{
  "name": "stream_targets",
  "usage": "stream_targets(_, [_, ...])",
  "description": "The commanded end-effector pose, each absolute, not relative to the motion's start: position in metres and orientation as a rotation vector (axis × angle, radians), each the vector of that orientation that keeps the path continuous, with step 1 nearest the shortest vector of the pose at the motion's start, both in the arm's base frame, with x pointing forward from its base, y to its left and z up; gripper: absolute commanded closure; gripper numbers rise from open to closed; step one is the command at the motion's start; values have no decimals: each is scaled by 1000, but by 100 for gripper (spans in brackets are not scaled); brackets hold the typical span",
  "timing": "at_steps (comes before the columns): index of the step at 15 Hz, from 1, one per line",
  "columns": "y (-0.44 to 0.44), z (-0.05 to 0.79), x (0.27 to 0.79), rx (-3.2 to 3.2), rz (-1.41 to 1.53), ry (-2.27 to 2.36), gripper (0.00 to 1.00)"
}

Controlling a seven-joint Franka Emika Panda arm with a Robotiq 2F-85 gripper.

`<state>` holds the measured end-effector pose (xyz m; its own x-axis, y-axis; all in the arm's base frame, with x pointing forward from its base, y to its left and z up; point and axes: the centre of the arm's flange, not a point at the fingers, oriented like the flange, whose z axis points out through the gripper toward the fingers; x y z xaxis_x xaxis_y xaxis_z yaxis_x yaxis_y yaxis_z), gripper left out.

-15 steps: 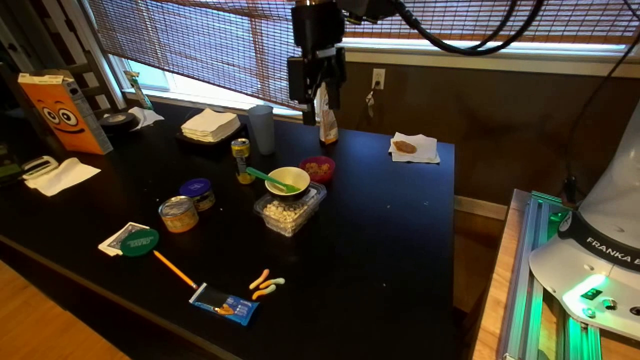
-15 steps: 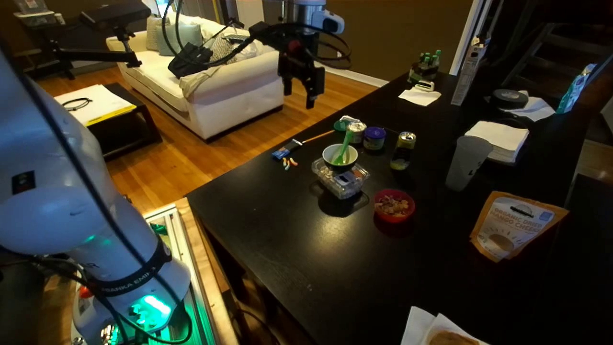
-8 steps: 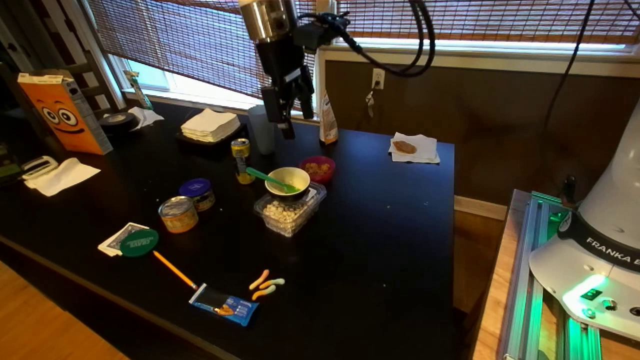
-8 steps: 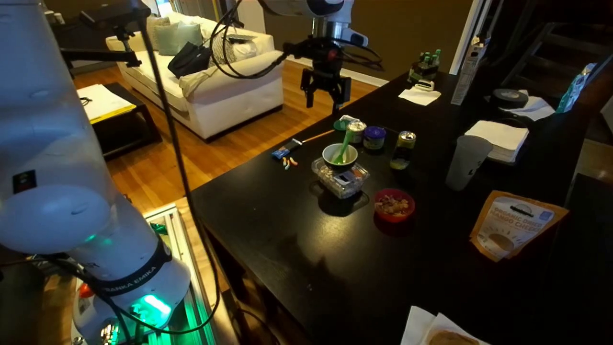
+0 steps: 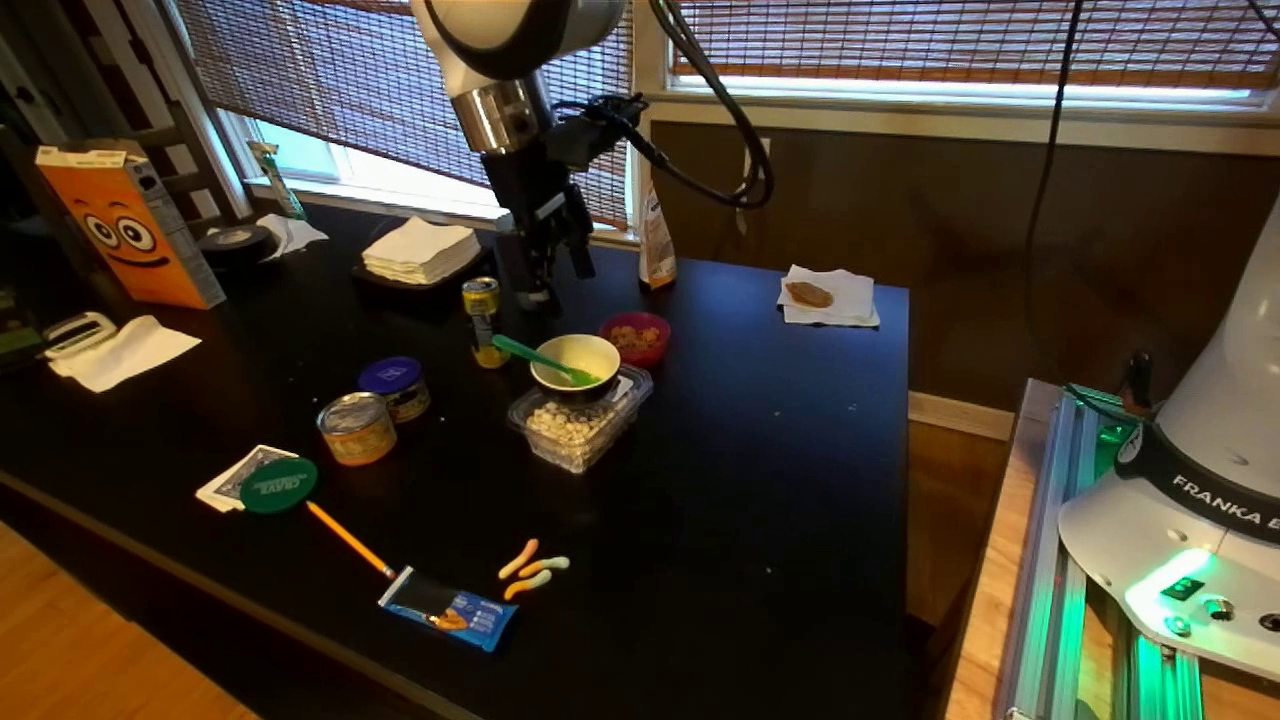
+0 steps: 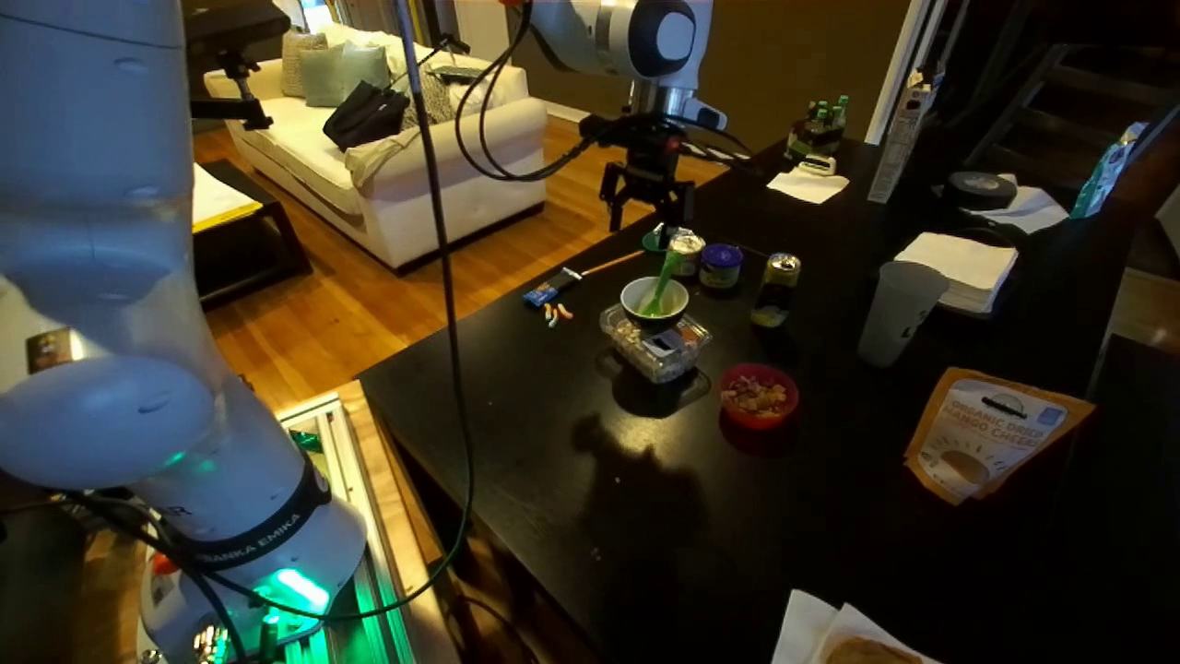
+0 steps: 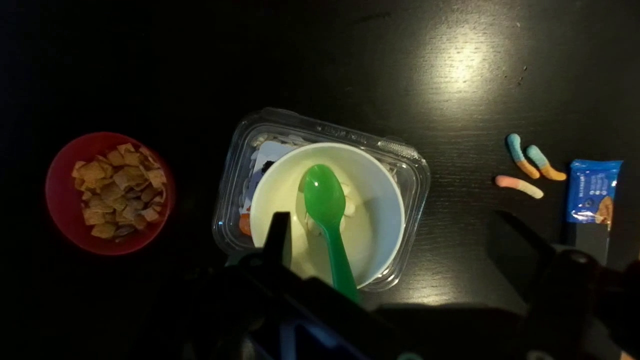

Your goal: Use the spoon to move some items form the orange bowl to the white bowl

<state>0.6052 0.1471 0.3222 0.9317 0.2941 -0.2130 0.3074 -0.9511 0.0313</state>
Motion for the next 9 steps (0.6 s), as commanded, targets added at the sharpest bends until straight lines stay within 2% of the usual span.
stream_targets(1, [149,309,628,2984,-299,529,0])
stream_targets(9, [146,298,623,3009,-287,543,0])
